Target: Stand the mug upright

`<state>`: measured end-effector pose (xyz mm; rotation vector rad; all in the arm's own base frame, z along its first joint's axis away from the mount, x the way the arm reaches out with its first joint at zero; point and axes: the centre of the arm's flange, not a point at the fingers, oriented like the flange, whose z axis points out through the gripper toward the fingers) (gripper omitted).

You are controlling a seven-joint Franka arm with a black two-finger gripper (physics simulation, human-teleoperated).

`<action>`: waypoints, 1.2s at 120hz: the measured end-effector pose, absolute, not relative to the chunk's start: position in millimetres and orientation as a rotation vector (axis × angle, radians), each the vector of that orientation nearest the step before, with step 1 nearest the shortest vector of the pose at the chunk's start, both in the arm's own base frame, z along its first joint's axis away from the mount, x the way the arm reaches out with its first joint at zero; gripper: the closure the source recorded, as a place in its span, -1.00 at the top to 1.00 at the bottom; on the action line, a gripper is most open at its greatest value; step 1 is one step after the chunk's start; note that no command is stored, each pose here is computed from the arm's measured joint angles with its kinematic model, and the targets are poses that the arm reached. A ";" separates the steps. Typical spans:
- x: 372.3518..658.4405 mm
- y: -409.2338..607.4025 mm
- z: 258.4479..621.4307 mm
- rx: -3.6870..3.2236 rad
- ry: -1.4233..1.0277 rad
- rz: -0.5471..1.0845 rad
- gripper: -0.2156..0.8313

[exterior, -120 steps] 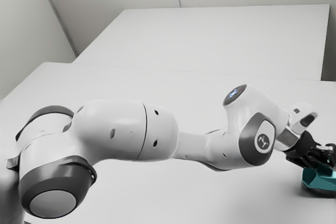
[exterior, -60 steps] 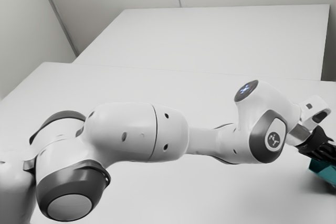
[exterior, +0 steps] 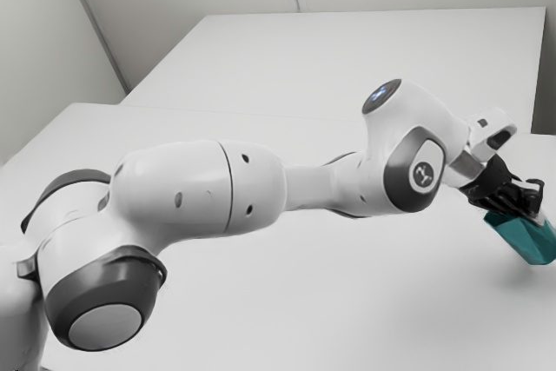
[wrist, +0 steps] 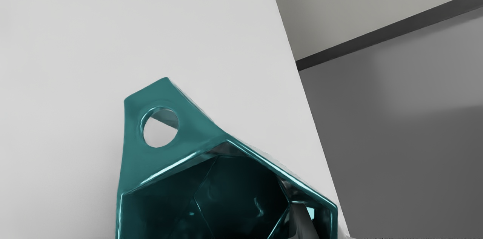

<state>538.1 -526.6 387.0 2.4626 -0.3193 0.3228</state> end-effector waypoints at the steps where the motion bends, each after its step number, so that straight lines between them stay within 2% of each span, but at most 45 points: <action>1: 540.4 -522.6 390.1 2.468 -0.322 0.322 -0.88; 8: 548.7 -494.9 403.5 2.512 -0.342 0.303 -0.89; 28: 550.3 -397.2 410.9 2.660 -0.357 0.209 -0.90; 64: 572.5 -226.1 441.5 2.925 -0.323 0.211 -0.91; 93: 561.9 -142.6 434.1 3.122 -0.285 0.132 -0.91; 127: 555.9 -70.1 423.8 3.200 -0.116 0.061 -0.91; 144: 557.6 -55.9 421.1 3.216 -0.081 0.099 -0.91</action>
